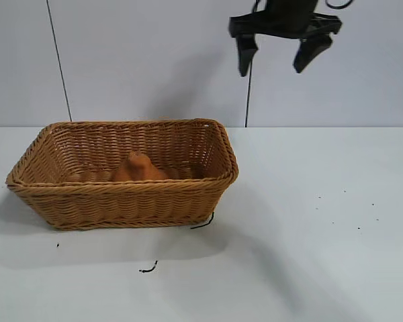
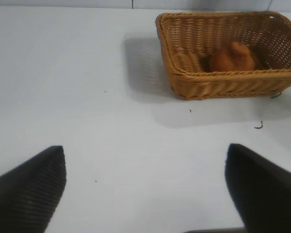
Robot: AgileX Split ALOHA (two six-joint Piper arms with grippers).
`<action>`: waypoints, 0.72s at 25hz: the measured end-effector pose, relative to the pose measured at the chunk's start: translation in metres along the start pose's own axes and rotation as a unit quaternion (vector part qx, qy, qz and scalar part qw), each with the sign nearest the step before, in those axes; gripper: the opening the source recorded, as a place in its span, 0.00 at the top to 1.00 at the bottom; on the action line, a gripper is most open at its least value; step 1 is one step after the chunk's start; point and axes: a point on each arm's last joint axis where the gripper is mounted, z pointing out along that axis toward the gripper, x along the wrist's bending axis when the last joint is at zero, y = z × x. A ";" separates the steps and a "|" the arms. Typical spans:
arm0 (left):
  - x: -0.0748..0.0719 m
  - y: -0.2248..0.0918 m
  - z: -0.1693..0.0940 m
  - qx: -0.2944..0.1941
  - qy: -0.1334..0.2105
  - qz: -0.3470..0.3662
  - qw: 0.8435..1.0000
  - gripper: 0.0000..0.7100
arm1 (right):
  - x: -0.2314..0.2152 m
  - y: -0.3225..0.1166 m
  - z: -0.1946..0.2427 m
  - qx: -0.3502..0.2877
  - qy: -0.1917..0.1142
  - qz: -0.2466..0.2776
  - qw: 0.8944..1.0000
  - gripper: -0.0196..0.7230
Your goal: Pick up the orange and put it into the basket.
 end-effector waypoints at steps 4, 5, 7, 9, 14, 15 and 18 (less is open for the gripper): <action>0.000 0.000 0.000 0.000 0.000 0.000 1.000 0.10 | -0.052 -0.001 0.001 0.021 -0.026 0.047 0.998 0.04; 0.000 0.000 0.000 0.000 0.000 0.000 1.000 0.10 | -0.063 -0.002 0.000 0.027 -0.031 0.056 0.998 0.04; 0.000 0.000 0.000 0.000 0.000 0.000 1.000 0.10 | -0.079 -0.003 0.000 0.030 -0.038 0.071 0.996 0.04; 0.000 0.000 0.000 0.000 0.000 0.000 1.000 0.10 | -0.092 -0.005 0.001 0.034 -0.041 0.085 0.995 0.04; 0.000 0.000 0.000 -0.001 0.000 0.000 1.000 0.10 | -0.097 -0.026 0.002 0.074 -0.037 0.078 0.993 0.04; 0.000 0.000 0.000 -0.001 0.000 0.000 1.000 0.10 | -0.096 -0.032 0.000 0.083 -0.035 0.077 0.993 0.04; 0.000 0.000 0.000 -0.001 0.000 0.000 1.000 0.10 | -0.093 -0.058 -0.018 0.112 -0.033 0.073 0.990 0.04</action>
